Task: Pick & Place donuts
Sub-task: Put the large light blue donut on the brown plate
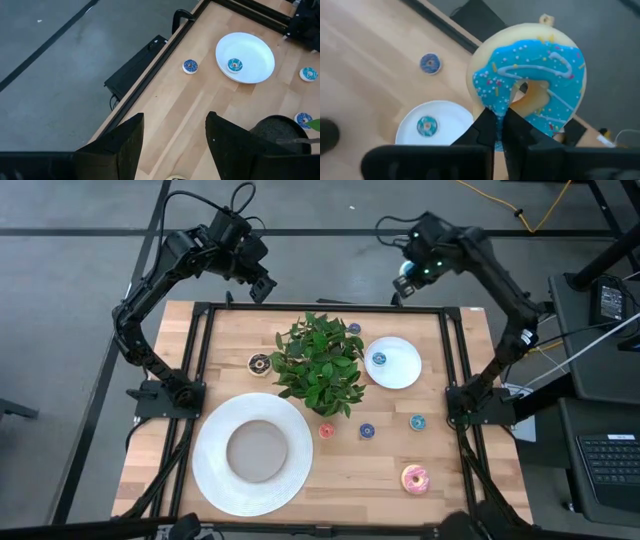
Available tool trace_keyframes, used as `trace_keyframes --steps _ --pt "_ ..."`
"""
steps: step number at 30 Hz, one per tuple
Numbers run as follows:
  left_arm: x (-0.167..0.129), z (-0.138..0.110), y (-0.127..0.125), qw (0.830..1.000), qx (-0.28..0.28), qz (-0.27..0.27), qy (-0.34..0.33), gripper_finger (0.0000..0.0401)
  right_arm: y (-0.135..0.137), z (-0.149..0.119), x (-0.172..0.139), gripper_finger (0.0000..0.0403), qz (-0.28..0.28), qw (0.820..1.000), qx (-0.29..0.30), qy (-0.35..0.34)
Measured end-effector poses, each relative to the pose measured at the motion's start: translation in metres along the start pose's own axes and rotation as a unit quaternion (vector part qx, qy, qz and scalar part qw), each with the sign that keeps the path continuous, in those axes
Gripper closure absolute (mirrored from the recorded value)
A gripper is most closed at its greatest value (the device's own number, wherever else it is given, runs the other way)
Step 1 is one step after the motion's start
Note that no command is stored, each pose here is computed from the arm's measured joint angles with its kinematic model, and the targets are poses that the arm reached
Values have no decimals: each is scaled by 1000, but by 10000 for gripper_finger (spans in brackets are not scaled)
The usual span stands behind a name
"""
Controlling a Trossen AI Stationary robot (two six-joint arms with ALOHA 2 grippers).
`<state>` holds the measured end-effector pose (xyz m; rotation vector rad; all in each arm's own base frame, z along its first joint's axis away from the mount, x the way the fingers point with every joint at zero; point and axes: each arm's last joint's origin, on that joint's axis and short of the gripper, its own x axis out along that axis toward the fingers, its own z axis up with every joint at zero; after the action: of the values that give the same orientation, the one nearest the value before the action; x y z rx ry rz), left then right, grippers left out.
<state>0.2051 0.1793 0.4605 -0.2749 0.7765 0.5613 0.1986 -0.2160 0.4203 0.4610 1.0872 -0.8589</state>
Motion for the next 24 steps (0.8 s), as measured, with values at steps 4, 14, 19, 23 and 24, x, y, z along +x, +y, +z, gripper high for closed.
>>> trace_keyframes --steps 4,14,19,23,24 --pt "0 0 0 1000 6 0 0 196 6 -2 -34 383 9 999 -21 -36" --pt "0 0 -1 1000 8 -12 -1 196 23 -6 -81 383 54 989 -65 -124" --pt "0 1 -1 1000 9 -21 -6 196 27 -1 -74 383 54 983 -128 -117" --pt "0 5 -1 999 11 -19 -26 196 33 9 -58 383 67 973 -195 -100" --pt "0 6 -1 999 11 -19 -30 196 34 10 -54 383 66 970 -213 -97"
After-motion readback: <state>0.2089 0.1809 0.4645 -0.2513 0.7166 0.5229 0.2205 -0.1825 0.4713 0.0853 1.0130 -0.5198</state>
